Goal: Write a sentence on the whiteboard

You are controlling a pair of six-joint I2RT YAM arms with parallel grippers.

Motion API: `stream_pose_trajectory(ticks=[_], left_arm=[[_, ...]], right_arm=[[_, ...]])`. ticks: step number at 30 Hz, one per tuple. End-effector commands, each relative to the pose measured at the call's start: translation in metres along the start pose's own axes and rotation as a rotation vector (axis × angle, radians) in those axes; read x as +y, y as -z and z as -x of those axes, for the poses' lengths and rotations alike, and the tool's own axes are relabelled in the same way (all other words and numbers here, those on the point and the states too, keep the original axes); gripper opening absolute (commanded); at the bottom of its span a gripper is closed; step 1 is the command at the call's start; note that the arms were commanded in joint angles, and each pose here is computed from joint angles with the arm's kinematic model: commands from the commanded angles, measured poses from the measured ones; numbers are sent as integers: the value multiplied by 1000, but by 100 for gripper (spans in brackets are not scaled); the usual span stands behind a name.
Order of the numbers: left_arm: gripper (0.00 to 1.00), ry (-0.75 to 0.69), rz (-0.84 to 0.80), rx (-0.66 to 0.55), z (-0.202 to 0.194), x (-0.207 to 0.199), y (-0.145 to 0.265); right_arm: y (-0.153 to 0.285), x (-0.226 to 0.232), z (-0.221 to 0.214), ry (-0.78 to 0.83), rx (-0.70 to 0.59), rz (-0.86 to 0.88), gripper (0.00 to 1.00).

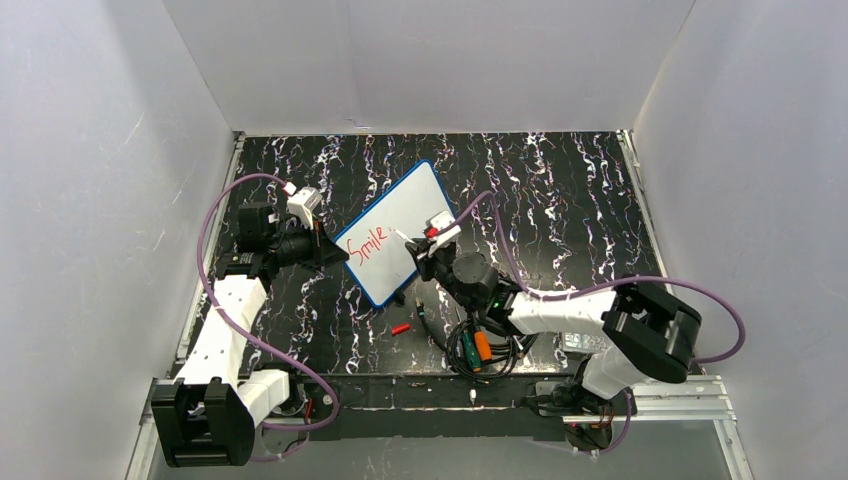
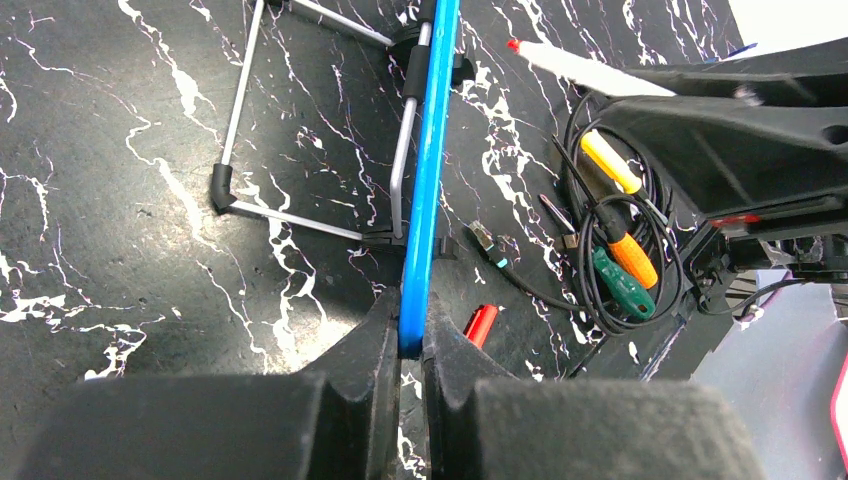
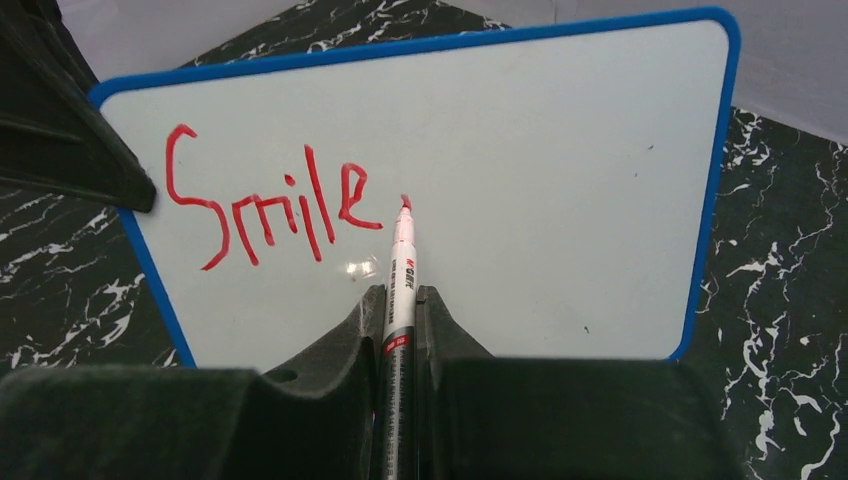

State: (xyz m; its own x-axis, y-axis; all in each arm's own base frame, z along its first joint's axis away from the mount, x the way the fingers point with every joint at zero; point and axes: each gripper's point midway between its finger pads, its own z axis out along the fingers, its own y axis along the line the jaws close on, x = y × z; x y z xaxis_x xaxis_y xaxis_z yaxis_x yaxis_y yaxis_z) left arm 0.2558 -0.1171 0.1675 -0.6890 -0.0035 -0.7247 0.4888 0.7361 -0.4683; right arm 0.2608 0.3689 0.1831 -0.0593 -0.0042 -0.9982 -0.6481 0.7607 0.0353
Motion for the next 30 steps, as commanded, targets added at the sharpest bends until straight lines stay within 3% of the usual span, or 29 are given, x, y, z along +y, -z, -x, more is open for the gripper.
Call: stream_pose_trajectory(ticks=[1,30], left_arm=[[0,7,18,63,-15,2,1],[0,12,14,68,-15,2,0]], right_arm=[[0,-7,43,-37,-113,-30,1],[-41,-4,36,17,-97,21,1]])
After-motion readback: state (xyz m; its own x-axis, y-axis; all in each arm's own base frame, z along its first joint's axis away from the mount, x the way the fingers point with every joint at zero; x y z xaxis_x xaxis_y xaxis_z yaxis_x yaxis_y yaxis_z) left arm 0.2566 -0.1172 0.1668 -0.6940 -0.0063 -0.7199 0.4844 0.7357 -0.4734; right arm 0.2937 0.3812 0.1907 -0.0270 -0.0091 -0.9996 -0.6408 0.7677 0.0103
